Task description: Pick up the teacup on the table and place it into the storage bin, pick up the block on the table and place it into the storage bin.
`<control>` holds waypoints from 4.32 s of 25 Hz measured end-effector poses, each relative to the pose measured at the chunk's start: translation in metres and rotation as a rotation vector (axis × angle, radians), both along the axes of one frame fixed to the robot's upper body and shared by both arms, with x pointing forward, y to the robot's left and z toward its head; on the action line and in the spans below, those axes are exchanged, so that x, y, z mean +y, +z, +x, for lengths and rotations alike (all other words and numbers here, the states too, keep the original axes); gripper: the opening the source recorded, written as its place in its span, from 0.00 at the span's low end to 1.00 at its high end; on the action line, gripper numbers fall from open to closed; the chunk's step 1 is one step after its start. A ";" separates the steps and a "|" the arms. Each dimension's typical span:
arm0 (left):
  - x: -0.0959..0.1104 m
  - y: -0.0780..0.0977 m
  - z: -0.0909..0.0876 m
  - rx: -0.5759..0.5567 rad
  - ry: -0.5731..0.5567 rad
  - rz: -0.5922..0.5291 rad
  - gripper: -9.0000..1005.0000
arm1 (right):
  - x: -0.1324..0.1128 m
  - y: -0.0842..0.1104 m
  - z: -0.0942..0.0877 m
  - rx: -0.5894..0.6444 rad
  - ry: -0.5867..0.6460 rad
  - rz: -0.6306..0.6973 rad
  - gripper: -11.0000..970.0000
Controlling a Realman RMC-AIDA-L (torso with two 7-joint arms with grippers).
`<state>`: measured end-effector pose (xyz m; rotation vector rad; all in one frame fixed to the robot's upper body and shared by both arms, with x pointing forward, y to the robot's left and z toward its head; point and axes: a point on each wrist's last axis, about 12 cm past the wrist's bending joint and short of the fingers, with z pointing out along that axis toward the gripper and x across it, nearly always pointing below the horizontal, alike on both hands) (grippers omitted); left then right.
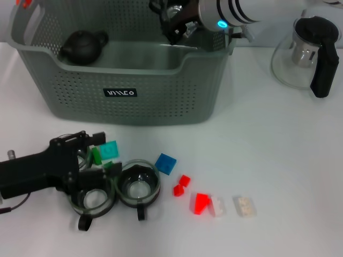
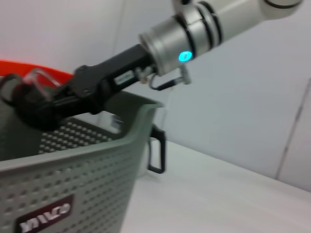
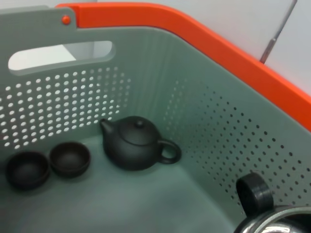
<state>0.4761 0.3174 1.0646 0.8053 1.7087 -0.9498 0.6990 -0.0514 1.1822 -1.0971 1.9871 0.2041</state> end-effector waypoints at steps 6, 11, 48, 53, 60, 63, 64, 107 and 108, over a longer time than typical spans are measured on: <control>0.000 0.005 -0.002 -0.008 -0.039 -0.008 0.88 | 0.004 0.004 -0.002 0.010 0.030 -0.011 0.06; 0.001 0.008 -0.001 -0.009 -0.045 -0.014 0.88 | 0.007 0.001 -0.003 0.021 0.045 -0.032 0.06; 0.000 0.005 -0.005 -0.007 -0.036 -0.027 0.87 | 0.006 0.015 0.000 0.034 0.019 0.033 0.49; 0.003 0.006 -0.006 -0.010 -0.021 -0.035 0.87 | -0.002 0.045 -0.003 0.039 0.065 0.137 0.64; 0.004 0.009 -0.003 -0.021 -0.022 -0.036 0.87 | -0.047 0.086 -0.046 0.043 0.238 0.306 0.73; 0.004 0.009 -0.002 -0.021 -0.020 -0.032 0.87 | -0.075 0.090 -0.073 0.085 0.302 0.307 0.77; 0.004 0.009 -0.002 -0.020 -0.020 -0.031 0.87 | -0.084 0.090 -0.081 0.104 0.317 0.302 0.79; 0.026 0.008 -0.026 -0.016 -0.033 0.062 0.87 | 0.022 -0.039 -0.155 0.078 0.960 -0.445 0.78; 0.026 0.008 -0.026 -0.015 -0.032 0.061 0.87 | 0.023 -0.041 -0.155 0.068 0.957 -0.445 0.78</control>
